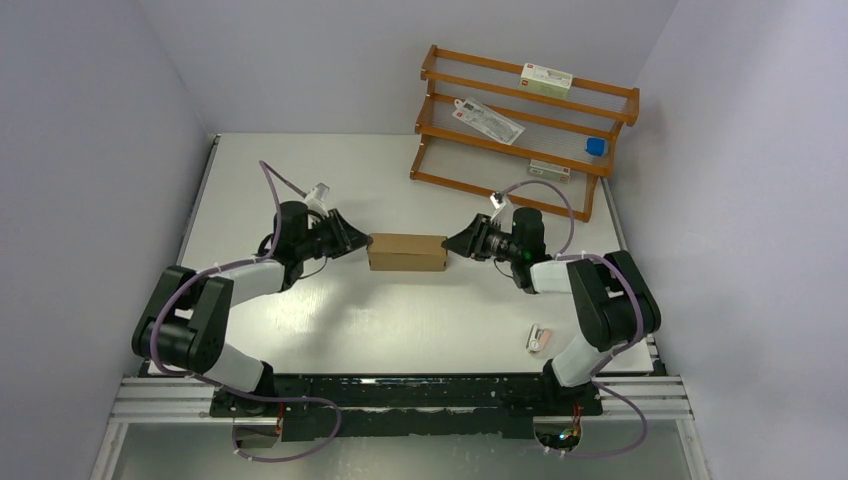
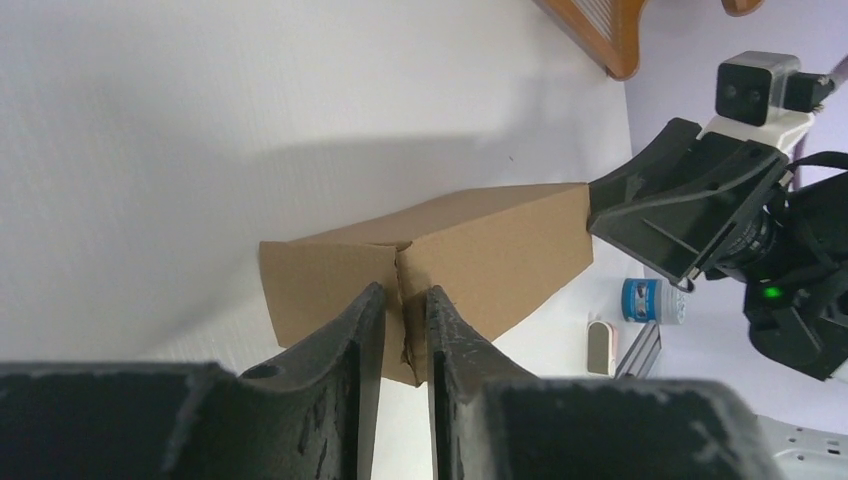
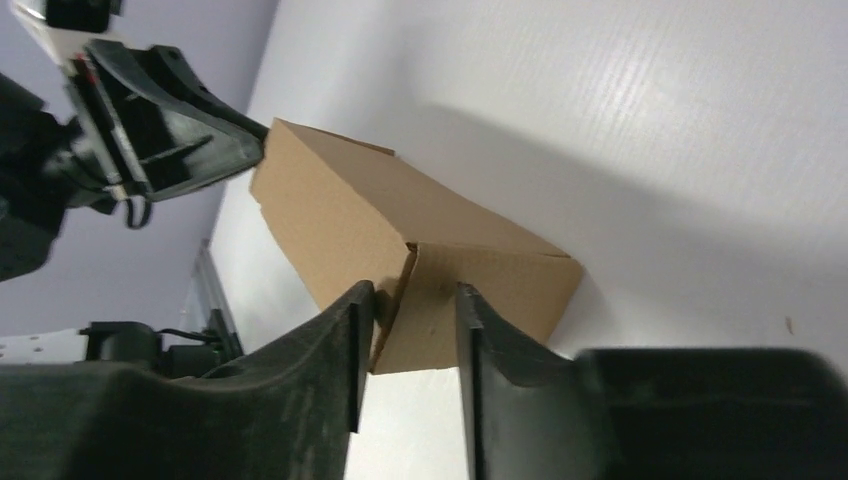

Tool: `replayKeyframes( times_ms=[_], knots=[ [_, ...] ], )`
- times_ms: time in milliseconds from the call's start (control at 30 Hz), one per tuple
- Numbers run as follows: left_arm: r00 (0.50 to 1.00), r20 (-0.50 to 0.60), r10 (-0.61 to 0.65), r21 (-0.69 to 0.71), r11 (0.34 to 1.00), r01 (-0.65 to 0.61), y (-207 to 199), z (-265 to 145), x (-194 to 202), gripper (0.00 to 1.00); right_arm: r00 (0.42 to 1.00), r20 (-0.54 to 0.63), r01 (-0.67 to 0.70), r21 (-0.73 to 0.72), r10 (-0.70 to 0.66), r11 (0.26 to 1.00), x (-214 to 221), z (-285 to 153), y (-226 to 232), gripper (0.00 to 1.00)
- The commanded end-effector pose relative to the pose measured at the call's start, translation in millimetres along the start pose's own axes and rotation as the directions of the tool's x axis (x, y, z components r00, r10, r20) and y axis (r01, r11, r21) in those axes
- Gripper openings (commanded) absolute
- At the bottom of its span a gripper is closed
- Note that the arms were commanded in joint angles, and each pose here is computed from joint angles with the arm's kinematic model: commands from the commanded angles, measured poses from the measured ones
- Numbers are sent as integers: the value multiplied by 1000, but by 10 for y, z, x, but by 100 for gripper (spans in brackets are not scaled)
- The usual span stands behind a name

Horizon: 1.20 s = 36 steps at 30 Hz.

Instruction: Fold the paper box

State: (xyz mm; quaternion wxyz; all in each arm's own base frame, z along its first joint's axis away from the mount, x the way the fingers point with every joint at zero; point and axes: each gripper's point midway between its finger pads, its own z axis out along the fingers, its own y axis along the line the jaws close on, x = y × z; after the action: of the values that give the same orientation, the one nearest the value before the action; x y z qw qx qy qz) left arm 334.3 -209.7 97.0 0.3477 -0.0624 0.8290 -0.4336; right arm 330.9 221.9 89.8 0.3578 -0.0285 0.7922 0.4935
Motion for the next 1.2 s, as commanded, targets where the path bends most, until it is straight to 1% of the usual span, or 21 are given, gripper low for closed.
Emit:
replayKeyframes(
  times_ms=[0,100,133,167,200,267,300,367,467,567,667,733,767,800,867,1000,1067,1167],
  knots=[
    [999,-47,18,-117,993,-23,243,-42,169,28,996,-53,85,148,-78,985,25,-86,-175,45],
    [999,-23,25,-109,994,-27,173,-21,26,35,982,-46,190,221,-184,957,-213,-143,-175,54],
    [999,-12,30,-104,994,-31,132,-18,-28,36,974,-46,225,237,-221,945,-292,-164,-160,58],
    [999,-1,38,-100,994,-38,94,-19,-84,38,967,-50,254,253,-249,934,-356,-193,-140,65],
    [999,11,46,-101,994,-45,59,-25,-149,38,960,-57,281,255,-275,925,-408,-207,-103,68],
    [998,30,59,-107,993,-56,-14,-58,-268,40,939,-69,344,224,-337,912,-513,-208,17,72],
    [997,39,65,-114,992,-60,-47,-86,-329,41,926,-81,378,200,-370,904,-543,-198,82,77],
    [995,57,79,-125,990,-72,-128,-168,-435,43,895,-120,444,142,-430,885,-530,-131,230,84],
    [992,88,95,-146,986,-81,-257,-333,-551,46,837,-170,537,68,-521,841,-485,14,412,86],
    [986,120,118,-177,980,-95,-369,-556,-624,50,783,-209,595,-26,-586,803,-409,158,538,91],
    [977,139,159,-207,970,-128,-459,-798,-647,53,729,-246,632,-117,-639,766,-337,323,661,94],
    [972,144,185,-237,960,-148,-476,-949,-636,56,703,-280,632,-176,-654,755,-242,427,705,94],
    [970,142,197,-250,955,-157,-477,-1018,-620,57,687,-305,629,-205,-659,750,-173,466,709,97],
    [969,137,204,-258,952,-164,-476,-1073,-590,59,674,-329,626,-221,-661,748,-109,500,696,99],
    [974,111,197,-243,956,-165,-448,-1121,-445,61,650,-359,623,-252,-670,740,-4,560,684,100],
    [990,30,135,-184,975,-127,-334,-1067,-77,61,625,-381,609,-307,-681,731,117,651,687,100],
    [993,-2,119,-167,979,-118,-285,-1041,43,60,615,-401,593,-332,-679,733,206,691,675,99],
    [992,-19,122,-176,977,-123,-247,-1059,96,60,603,-424,574,-357,-676,737,316,757,635,94]
  ],
)
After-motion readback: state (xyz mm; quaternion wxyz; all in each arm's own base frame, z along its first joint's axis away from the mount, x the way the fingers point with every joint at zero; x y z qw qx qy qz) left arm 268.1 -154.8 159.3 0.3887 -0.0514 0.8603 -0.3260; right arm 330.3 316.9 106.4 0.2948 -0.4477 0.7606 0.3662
